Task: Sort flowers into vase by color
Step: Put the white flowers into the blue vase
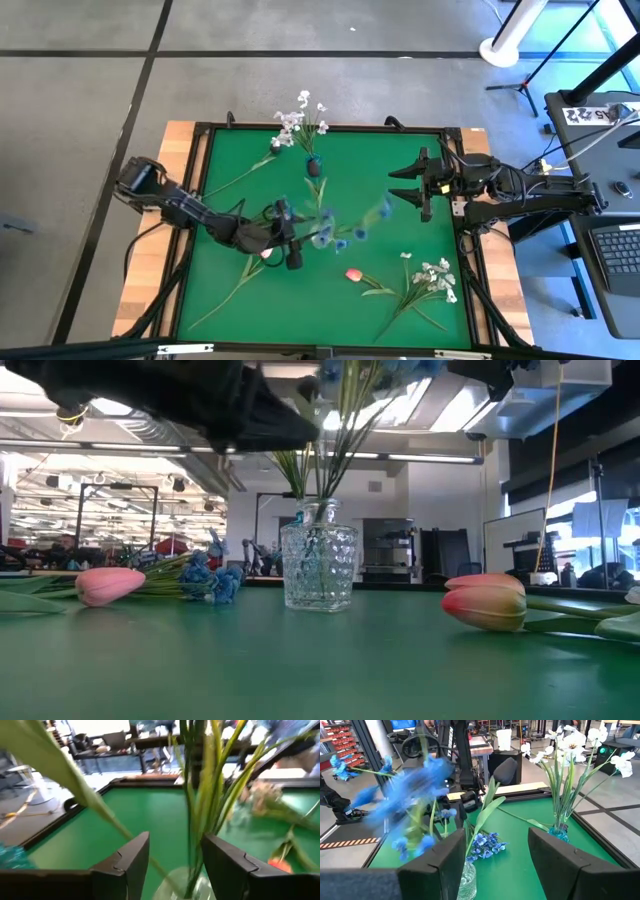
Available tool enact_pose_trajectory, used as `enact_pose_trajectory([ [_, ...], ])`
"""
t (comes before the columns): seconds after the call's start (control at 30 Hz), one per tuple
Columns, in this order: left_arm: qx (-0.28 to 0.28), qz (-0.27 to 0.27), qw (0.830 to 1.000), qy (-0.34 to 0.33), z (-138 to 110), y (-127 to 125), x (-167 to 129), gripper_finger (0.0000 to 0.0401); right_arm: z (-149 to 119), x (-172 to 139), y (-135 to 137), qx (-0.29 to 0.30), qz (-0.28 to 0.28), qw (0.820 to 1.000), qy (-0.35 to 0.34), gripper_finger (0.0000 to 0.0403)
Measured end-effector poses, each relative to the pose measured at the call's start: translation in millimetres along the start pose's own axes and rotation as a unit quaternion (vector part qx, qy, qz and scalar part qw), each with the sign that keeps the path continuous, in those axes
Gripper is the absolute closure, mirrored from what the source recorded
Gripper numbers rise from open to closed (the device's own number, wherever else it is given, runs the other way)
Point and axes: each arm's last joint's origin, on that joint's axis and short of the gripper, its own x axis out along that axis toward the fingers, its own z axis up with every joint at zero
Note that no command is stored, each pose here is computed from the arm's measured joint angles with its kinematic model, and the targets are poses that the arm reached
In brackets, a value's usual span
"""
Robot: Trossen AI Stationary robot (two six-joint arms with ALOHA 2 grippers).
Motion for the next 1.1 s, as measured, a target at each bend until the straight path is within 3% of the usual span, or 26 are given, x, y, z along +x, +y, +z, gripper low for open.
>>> enact_pose_trajectory([
  [0.2, 0.019, 0.036, 0.998, 0.045, 4.5, -0.4, -28.9, 0.0210, 0.2, -0.4, 0.0, 0.000, 0.000, 1.000, -0.001, 0.0189],
  [0.37, -0.029, 0.013, 0.997, 0.064, 12.4, -1.0, -59.0, 0.0209, 8.9, -10.7, 0.6, 0.003, -0.004, 0.999, 0.041, 0.0189],
  [0.5, -0.059, -0.015, 0.996, 0.062, 18.7, -4.3, -77.7, 0.0209, 37.0, -38.6, 1.8, 0.044, -0.029, 0.995, 0.085, 0.0189],
  [0.67, -0.067, -0.035, 0.996, 0.053, 22.3, -8.9, -87.1, 0.0209, 53.0, -61.7, 2.8, 0.122, -0.044, 0.984, 0.123, 0.0189],
  [0.77, -0.079, -0.033, 0.995, 0.053, 22.2, -9.2, -87.6, 0.0209, 43.1, -64.7, 3.7, 0.182, -0.034, 0.966, 0.180, 0.0189],
  [0.9, -0.086, -0.031, 0.994, 0.054, 21.9, -8.7, -87.1, 0.0209, 16.8, -60.9, 3.1, 0.251, -0.051, 0.924, 0.285, 0.0189],
  [1.1, -0.088, -0.031, 0.994, 0.054, 21.9, -8.7, -87.1, 0.0209, -31.4, -45.6, 11.2, 0.284, -0.042, 0.870, 0.400, 0.0189],
])
